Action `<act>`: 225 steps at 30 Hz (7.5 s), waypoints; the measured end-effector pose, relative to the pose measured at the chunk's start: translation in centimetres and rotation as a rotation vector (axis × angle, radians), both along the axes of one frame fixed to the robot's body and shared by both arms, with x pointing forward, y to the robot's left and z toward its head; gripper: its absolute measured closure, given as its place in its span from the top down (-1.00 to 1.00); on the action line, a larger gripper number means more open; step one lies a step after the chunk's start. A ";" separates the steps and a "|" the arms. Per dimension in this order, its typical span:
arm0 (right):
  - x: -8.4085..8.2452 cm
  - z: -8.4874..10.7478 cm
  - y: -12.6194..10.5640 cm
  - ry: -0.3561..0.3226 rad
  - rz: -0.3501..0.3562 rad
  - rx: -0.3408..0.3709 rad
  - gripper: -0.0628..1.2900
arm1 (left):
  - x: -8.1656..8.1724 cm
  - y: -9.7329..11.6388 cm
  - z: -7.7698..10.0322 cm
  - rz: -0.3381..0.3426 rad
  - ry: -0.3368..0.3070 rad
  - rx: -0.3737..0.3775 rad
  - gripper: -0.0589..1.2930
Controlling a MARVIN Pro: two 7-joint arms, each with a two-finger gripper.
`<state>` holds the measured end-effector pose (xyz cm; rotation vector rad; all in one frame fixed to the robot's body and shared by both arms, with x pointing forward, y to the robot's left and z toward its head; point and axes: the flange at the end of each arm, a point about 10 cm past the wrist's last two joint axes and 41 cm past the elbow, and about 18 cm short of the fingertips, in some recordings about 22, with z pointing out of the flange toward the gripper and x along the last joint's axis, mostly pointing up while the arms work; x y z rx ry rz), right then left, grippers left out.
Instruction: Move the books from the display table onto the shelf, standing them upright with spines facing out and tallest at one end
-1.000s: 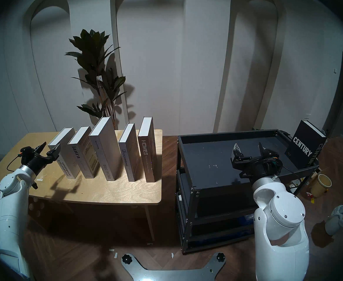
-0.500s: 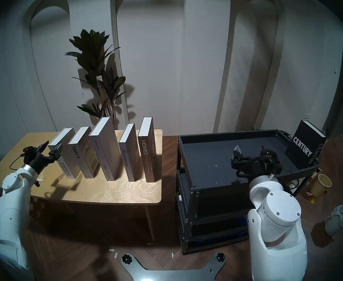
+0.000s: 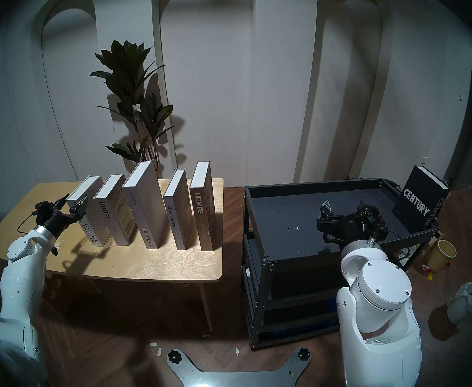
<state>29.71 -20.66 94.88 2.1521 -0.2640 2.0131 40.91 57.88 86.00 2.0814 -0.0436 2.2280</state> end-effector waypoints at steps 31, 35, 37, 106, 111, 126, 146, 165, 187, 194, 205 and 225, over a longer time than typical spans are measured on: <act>0.1 0.3 0.2 -0.010 -0.022 0.013 0.90 | 1.1 2.8 7.4 0.095 -0.157 0.057 -0.17; 0.1 0.3 0.2 -0.010 -0.023 0.013 0.90 | 0.6 3.7 10.2 0.125 -0.202 0.085 -0.17; 0.1 0.3 0.2 -0.010 -0.024 0.012 0.90 | 0.3 4.1 11.8 0.139 -0.226 0.094 -0.17; 2.8 1.8 4.2 -0.073 0.092 0.044 0.91 | -6.2 -7.3 31.8 0.182 -0.454 -0.174 -0.17; 4.4 0.8 5.7 -0.052 0.133 0.038 0.90 | -6.2 -9.4 32.0 0.153 -0.430 -0.184 -0.18; 7.4 0.1 11.7 -0.045 0.289 -0.010 0.90 | -6.1 -17.4 33.0 0.002 -0.371 -0.178 -0.18; 6.9 5.5 21.6 -0.223 0.549 -0.104 0.90 | -7.2 -23.2 34.4 -0.085 -0.341 -0.186 -0.18; 3.7 7.7 31.6 -0.368 0.787 -0.266 0.90 | -4.9 -25.0 33.0 -0.050 -0.223 -0.263 -0.18; 3.9 9.4 37.7 -0.483 0.746 -0.418 0.90 | -2.6 -25.5 32.9 0.073 -0.159 -0.375 -0.18; 5.7 9.5 38.7 -0.494 0.674 -0.472 0.90 | -2.9 -25.5 33.7 0.133 -0.169 -0.415 -0.18; 8.4 10.1 39.0 -0.531 0.576 -0.540 0.90 | -2.8 -26.2 33.2 0.190 -0.122 -0.452 -0.18; 10.8 9.5 40.3 -0.611 0.509 -0.623 0.90 | -3.9 -27.6 33.5 0.250 -0.073 -0.461 -0.18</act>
